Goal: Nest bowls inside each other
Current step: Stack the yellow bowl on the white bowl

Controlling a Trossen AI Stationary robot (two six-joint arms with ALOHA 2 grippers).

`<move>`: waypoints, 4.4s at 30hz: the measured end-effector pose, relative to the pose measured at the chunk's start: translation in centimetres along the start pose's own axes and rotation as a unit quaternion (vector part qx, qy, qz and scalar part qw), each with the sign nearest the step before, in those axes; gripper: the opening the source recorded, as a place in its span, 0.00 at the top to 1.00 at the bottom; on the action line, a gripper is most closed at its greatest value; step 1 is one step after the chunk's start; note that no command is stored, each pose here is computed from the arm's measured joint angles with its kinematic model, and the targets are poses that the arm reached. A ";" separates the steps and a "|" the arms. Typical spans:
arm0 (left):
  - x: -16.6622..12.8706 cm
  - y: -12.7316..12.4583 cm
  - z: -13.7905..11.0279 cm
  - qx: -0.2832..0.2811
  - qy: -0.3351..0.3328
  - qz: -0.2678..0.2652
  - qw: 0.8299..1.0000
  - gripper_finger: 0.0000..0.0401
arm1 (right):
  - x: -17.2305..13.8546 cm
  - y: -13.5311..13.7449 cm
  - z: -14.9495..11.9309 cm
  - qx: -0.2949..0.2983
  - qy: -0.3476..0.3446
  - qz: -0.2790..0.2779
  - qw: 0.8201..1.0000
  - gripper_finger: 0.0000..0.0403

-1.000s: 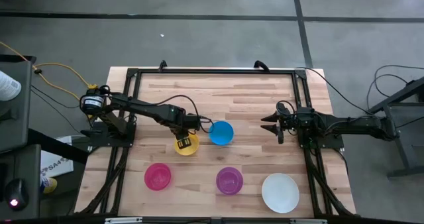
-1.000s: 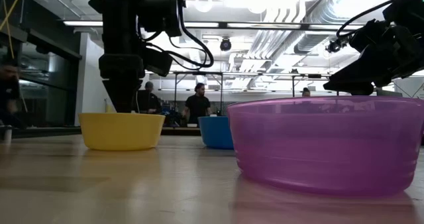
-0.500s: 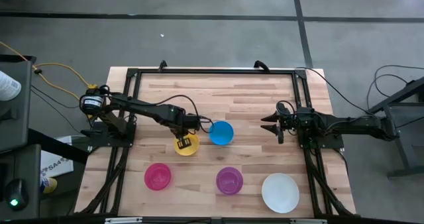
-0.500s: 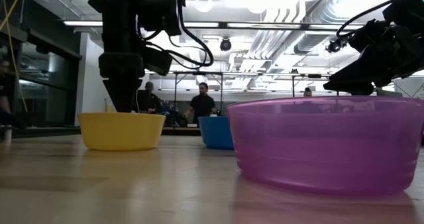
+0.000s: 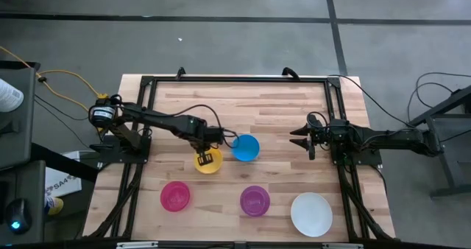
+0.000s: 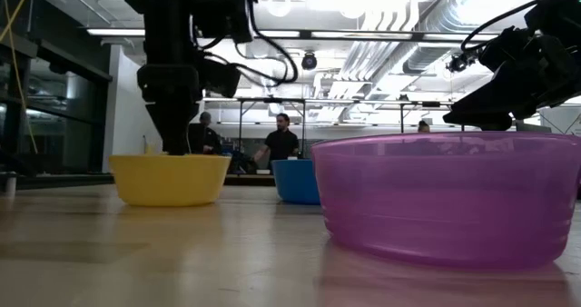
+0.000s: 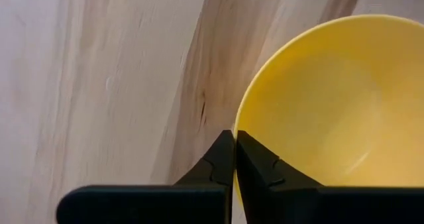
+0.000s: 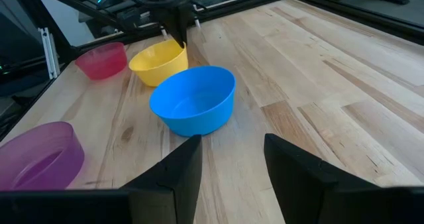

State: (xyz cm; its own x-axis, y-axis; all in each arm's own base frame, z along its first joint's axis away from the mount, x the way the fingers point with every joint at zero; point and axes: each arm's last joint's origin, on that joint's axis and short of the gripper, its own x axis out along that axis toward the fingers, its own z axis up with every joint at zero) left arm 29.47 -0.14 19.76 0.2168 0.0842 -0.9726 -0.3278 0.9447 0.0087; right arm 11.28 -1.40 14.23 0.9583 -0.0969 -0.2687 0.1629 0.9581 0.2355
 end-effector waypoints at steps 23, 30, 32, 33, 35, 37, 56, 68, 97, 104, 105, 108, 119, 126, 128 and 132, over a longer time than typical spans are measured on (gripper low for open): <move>-1.6 1.1 2.2 -0.019 -0.028 -0.050 0.998 1.00 | 0.0 0.0 0.0 0.000 0.000 0.000 1.000 0.61; -2.9 0.4 3.9 -0.020 -0.088 -0.090 0.992 1.00 | 0.0 0.0 0.0 0.000 0.000 0.000 1.000 0.61; -3.6 0.0 4.6 -0.019 -0.114 -0.099 0.988 1.00 | 0.0 0.0 0.0 0.000 0.000 0.000 1.000 0.61; -4.1 -0.1 4.9 -0.019 -0.124 -0.103 0.987 1.00 | 0.0 0.0 0.0 0.000 0.000 0.000 1.000 0.61; -5.1 -0.3 5.5 -0.019 -0.141 -0.109 0.984 1.00 | 0.0 0.0 0.0 0.000 0.000 -0.001 1.000 0.61; -5.8 -0.4 6.0 -0.024 -0.154 -0.114 0.981 1.00 | 0.0 0.0 0.0 0.000 0.000 -0.001 1.000 0.61; -8.6 -0.3 7.5 -0.062 -0.192 -0.132 0.971 1.00 | -0.1 0.3 1.2 0.068 -0.060 0.022 0.996 0.61; -8.2 1.9 7.3 -0.123 -0.136 -0.159 0.970 1.00 | -0.5 1.1 2.8 0.083 -0.120 0.113 0.983 0.61; -6.0 3.5 13.6 -0.071 -0.035 -0.153 0.985 1.00 | 4.9 6.3 13.5 -0.126 0.100 0.151 0.975 0.61; -6.0 3.9 13.7 -0.073 -0.034 -0.158 0.984 1.00 | 6.2 9.1 15.3 -0.181 0.156 0.172 0.956 0.61; -6.0 3.9 13.7 -0.070 -0.035 -0.158 0.984 1.00 | 6.6 9.4 15.2 -0.188 0.171 0.174 0.951 0.61; -6.0 3.9 13.7 -0.062 -0.035 -0.165 0.984 1.00 | 7.9 10.5 15.5 -0.221 0.191 0.172 0.941 0.61; -6.1 3.1 13.6 -0.045 -0.038 -0.160 0.985 1.00 | 10.8 12.1 15.5 -0.281 0.231 0.143 0.920 0.61; -6.1 2.8 13.4 -0.018 -0.034 -0.165 0.986 1.00 | 11.2 12.3 15.9 -0.295 0.226 0.143 0.917 0.61; -6.1 2.8 13.4 -0.011 -0.034 -0.165 0.986 1.00 | 11.3 12.4 16.0 -0.306 0.227 0.145 0.913 0.61; -6.0 2.8 13.4 0.004 -0.033 -0.165 0.986 1.00 | 11.7 12.5 15.9 -0.319 0.231 0.143 0.908 0.61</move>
State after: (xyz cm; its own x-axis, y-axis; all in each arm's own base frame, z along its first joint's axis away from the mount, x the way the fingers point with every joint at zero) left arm 39.52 6.25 28.77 0.3695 -0.2077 -0.9057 -0.2232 0.9263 -0.3035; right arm 28.28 5.10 28.91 0.7150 0.1630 -0.6798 -0.3880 0.9015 -0.1919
